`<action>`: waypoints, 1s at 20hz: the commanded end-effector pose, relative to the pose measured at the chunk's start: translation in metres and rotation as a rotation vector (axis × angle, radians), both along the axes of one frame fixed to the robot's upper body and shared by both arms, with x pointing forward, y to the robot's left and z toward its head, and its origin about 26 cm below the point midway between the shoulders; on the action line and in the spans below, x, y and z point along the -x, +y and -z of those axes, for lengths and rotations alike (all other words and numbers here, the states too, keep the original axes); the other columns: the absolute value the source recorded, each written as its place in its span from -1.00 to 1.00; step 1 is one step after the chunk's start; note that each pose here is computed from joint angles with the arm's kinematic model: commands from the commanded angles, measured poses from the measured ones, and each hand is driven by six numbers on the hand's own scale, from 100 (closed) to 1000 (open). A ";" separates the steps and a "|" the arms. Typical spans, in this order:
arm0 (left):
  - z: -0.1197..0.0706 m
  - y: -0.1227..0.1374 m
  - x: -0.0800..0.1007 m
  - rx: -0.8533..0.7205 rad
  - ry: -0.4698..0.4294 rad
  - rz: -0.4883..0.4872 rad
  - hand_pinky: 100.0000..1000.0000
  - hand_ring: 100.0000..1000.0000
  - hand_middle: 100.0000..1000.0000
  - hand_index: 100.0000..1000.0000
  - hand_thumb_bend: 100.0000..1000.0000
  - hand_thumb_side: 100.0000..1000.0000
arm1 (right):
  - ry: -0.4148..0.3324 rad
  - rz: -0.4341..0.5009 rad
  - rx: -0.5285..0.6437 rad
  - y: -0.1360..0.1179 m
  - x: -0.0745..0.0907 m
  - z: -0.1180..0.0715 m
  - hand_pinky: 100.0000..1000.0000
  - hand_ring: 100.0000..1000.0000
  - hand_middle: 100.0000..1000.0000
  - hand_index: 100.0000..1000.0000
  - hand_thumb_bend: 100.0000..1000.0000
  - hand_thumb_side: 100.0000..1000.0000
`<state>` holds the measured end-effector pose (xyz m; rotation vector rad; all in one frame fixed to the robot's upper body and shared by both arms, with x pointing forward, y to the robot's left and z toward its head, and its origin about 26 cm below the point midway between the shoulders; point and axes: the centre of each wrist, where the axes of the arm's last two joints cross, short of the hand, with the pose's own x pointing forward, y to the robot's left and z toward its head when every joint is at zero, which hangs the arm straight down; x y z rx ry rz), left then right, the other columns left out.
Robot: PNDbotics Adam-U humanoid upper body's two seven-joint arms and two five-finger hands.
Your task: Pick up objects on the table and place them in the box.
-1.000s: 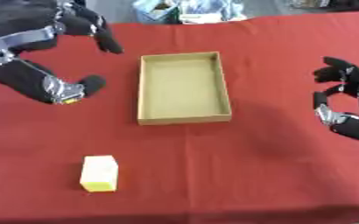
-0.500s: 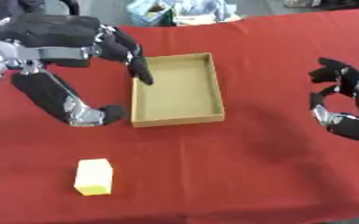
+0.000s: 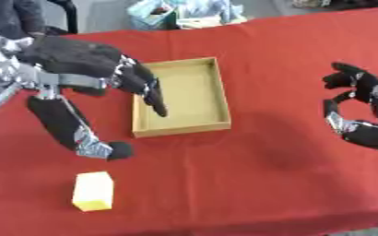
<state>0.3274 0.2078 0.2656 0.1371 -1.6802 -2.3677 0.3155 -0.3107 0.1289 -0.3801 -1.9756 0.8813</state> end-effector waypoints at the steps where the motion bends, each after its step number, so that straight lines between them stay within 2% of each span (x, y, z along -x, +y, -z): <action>1: 0.006 0.016 -0.003 -0.149 -0.037 0.033 0.48 0.36 0.32 0.61 -0.48 -0.07 | -0.028 -0.001 0.028 -0.004 -0.001 -0.011 0.17 0.54 0.50 0.92 -1.00 -0.63; 7: 0.038 0.041 -0.008 -0.181 0.008 -0.046 0.47 0.35 0.31 0.62 -0.46 -0.08 | -0.027 0.002 0.027 -0.004 -0.001 -0.011 0.17 0.54 0.49 0.92 -1.00 -0.63; 9: 0.042 0.044 -0.008 -0.179 0.012 -0.057 0.47 0.35 0.31 0.62 -0.46 -0.08 | -0.028 0.002 0.027 -0.004 -0.001 -0.011 0.17 0.54 0.49 0.92 -1.00 -0.63; 12: 0.051 0.051 -0.006 -0.164 0.031 -0.105 0.46 0.34 0.31 0.62 -0.34 -0.02 | -0.026 0.007 0.027 -0.005 -0.001 -0.010 0.17 0.54 0.49 0.92 -1.00 -0.63; 20: 0.069 0.070 0.004 -0.182 0.040 -0.293 0.51 0.42 0.41 0.66 -0.18 -0.02 | -0.019 0.017 0.027 -0.007 0.000 -0.007 0.17 0.54 0.49 0.92 -1.00 -0.63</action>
